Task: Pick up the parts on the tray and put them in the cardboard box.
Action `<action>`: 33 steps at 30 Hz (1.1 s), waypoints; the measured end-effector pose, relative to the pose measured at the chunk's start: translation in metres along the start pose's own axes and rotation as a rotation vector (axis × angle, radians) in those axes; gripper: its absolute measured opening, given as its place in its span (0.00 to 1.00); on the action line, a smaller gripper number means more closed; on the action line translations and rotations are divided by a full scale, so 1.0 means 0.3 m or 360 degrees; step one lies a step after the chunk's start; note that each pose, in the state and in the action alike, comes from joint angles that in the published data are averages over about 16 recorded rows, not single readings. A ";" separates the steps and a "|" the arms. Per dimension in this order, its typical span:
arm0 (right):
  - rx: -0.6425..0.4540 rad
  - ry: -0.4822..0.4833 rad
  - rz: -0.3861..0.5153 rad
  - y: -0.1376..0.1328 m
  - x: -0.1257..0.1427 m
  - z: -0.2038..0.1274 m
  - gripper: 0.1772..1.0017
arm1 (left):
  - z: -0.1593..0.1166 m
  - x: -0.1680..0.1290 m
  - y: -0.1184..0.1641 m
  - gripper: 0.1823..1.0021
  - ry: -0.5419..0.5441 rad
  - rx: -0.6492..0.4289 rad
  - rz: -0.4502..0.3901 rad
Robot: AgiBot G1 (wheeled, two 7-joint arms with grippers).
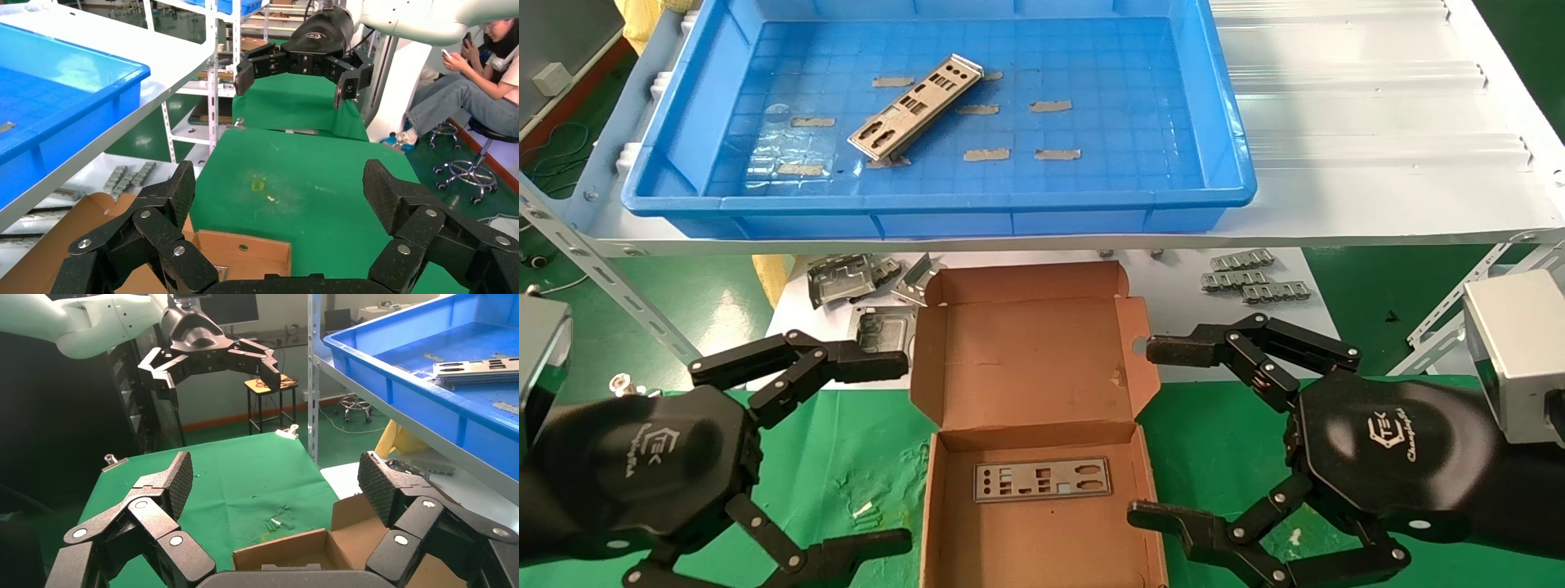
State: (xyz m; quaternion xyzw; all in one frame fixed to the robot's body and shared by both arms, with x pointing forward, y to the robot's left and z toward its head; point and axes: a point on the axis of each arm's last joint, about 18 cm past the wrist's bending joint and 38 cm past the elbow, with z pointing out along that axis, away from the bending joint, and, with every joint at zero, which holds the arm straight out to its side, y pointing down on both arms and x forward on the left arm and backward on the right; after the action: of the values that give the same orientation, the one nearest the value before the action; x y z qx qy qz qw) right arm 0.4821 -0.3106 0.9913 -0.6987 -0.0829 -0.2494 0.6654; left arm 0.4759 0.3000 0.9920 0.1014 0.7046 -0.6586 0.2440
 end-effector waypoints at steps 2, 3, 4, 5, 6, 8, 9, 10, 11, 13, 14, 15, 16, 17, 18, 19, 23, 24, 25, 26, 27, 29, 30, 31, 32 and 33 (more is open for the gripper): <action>0.0000 0.0000 0.0000 0.000 0.000 0.000 1.00 | 0.000 0.000 0.000 1.00 0.0000 0.0000 0.0000; 0.0000 0.0000 0.0000 0.000 0.000 0.000 1.00 | 0.000 0.000 0.000 1.00 0.0000 0.0000 0.0000; 0.0000 0.0000 0.0000 0.000 0.000 0.000 1.00 | 0.000 0.000 0.000 1.00 0.0000 0.0000 0.0000; 0.0000 0.0000 0.0000 0.000 0.000 0.000 1.00 | 0.000 0.000 0.000 1.00 0.0000 0.0000 0.0000; 0.0000 0.0000 0.0000 0.000 0.000 0.000 1.00 | 0.000 0.000 0.000 1.00 0.0000 0.0000 0.0000; 0.0000 0.0000 0.0000 0.000 0.000 0.000 1.00 | 0.000 0.000 0.000 1.00 0.0000 0.0000 0.0000; 0.0000 0.0000 0.0000 0.000 0.000 0.000 1.00 | 0.000 0.000 0.000 1.00 0.0000 0.0000 0.0000; 0.0000 0.0000 0.0000 0.000 0.000 0.000 1.00 | 0.000 0.000 0.000 1.00 0.0000 0.0000 0.0000; 0.0000 0.0000 0.0000 0.000 0.000 0.000 1.00 | 0.000 0.000 0.000 1.00 0.0000 0.0000 0.0000; 0.0000 0.0000 0.0000 0.000 0.000 0.000 1.00 | 0.000 0.000 0.000 1.00 0.0000 0.0000 0.0000; 0.0000 0.0000 0.0000 0.000 0.000 0.000 1.00 | 0.000 0.000 0.000 1.00 0.0000 0.0000 0.0000; 0.0000 0.0000 0.0000 0.000 0.000 0.000 1.00 | 0.000 0.000 0.000 1.00 0.0000 0.0000 0.0000; 0.0000 0.0000 0.0000 0.000 0.000 0.000 1.00 | 0.000 0.000 0.000 1.00 0.0000 0.0000 0.0000; 0.0000 0.0000 0.0000 0.000 0.000 0.000 1.00 | 0.000 0.000 0.000 1.00 0.0000 0.0000 0.0000; 0.0000 0.0000 0.0000 0.000 0.000 0.000 1.00 | 0.000 0.000 0.000 1.00 0.0000 0.0000 0.0000; 0.0000 0.0000 0.0000 0.000 0.000 0.000 1.00 | 0.000 0.000 0.000 1.00 0.0000 0.0000 0.0000; 0.0000 0.0000 0.0000 0.000 0.000 0.000 1.00 | 0.000 0.000 0.000 1.00 0.0000 0.0000 0.0000; 0.0000 0.0000 0.0000 0.000 0.000 0.000 1.00 | 0.000 0.000 0.000 1.00 0.0000 0.0000 0.0000; 0.0000 0.0000 0.0000 0.000 0.000 0.000 1.00 | 0.000 0.000 0.000 1.00 0.0000 0.0000 0.0000; 0.0000 0.0000 0.0000 0.000 0.000 0.000 1.00 | 0.000 0.000 0.000 1.00 0.0000 0.0000 0.0000; 0.0000 0.0000 0.0000 0.000 0.000 0.000 1.00 | 0.000 0.000 0.000 1.00 0.0000 0.0000 0.0000; 0.0000 0.0000 0.0000 0.000 0.000 0.000 1.00 | 0.000 0.000 0.000 1.00 0.0000 0.0000 0.0000; 0.0000 0.0000 0.0000 0.000 0.000 0.000 1.00 | 0.000 0.000 0.000 1.00 0.0000 0.0000 0.0000; 0.0000 0.0000 0.0000 0.000 0.000 0.000 1.00 | 0.000 0.000 0.000 1.00 0.0000 0.0000 0.0000; 0.0000 0.0000 0.0000 0.000 0.000 0.000 1.00 | 0.000 0.000 0.000 1.00 0.0000 0.0000 0.0000; 0.0000 0.0000 0.0000 0.000 0.000 0.000 1.00 | 0.000 0.000 0.000 1.00 0.0000 0.0000 0.0000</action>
State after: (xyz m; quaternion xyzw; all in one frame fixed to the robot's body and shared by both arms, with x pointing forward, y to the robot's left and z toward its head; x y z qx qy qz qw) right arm 0.4821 -0.3106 0.9913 -0.6987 -0.0829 -0.2494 0.6654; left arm 0.4759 0.3000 0.9920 0.1014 0.7045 -0.6587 0.2440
